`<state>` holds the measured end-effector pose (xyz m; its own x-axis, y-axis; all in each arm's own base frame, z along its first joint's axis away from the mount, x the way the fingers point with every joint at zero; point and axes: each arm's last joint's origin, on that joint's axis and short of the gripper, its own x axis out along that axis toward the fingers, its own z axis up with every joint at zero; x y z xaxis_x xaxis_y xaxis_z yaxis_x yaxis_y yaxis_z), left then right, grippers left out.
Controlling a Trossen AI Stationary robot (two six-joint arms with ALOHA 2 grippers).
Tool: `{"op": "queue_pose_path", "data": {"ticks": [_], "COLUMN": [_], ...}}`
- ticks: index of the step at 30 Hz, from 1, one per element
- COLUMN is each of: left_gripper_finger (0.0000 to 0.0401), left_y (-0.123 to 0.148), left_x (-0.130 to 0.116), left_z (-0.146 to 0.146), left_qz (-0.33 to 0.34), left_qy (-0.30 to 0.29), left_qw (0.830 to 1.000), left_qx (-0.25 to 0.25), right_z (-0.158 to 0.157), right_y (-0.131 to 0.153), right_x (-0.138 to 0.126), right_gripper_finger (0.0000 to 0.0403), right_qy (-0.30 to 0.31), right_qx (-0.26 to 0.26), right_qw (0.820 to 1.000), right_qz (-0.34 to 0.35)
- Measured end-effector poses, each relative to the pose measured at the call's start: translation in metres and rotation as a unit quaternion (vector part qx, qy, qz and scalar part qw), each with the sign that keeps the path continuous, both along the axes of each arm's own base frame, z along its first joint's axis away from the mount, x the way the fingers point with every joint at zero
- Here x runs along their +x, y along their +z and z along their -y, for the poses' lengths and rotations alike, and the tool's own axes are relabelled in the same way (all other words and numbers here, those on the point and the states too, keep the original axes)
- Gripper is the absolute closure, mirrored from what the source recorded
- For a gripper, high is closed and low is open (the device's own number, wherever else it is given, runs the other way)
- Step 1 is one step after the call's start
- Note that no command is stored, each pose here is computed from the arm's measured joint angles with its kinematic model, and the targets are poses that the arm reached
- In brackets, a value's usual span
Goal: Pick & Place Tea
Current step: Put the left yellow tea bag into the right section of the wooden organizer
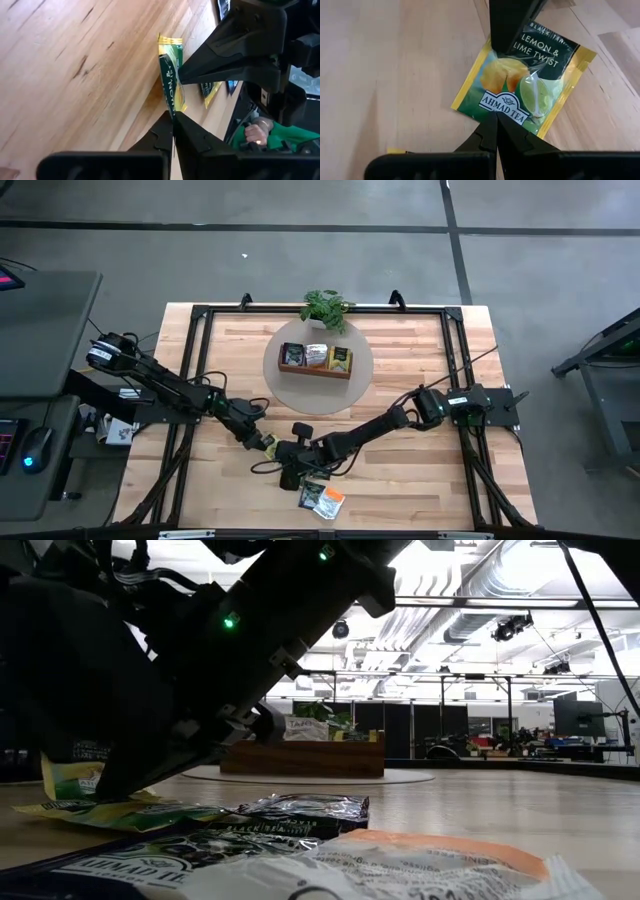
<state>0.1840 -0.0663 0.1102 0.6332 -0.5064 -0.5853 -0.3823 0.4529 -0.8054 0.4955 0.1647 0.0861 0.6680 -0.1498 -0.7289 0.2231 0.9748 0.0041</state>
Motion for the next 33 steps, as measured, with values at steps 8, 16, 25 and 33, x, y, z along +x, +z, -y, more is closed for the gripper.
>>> {"op": "queue_pose_path", "data": {"ticks": [8,16,25,33], "left_gripper_finger": [0.04,0.0401,0.0401,0.0401], "left_y": [0.0,0.001,0.019,0.065], "left_x": [0.0,0.001,0.019,0.046], "left_z": [0.0,0.0,0.006,0.008], "left_qz": [0.012,0.038,0.057,0.033], "left_qy": [-0.007,-0.037,-0.105,-0.167], "left_qw": [1.0,0.998,0.986,0.941], "left_qx": [0.015,0.039,0.116,0.294], "right_z": [-0.002,-0.002,0.002,0.007], "right_y": [0.018,0.055,0.088,0.094], "right_x": [-0.002,-0.013,-0.042,-0.068], "right_gripper_finger": [0.0387,0.0357,0.0334,0.0334], "right_qy": [0.014,0.025,-0.018,-0.096], "right_qx": [-0.033,-0.054,-0.122,-0.186], "right_qw": [0.999,0.998,0.99,0.97], "right_qz": [0.014,0.002,-0.066,-0.125]}}
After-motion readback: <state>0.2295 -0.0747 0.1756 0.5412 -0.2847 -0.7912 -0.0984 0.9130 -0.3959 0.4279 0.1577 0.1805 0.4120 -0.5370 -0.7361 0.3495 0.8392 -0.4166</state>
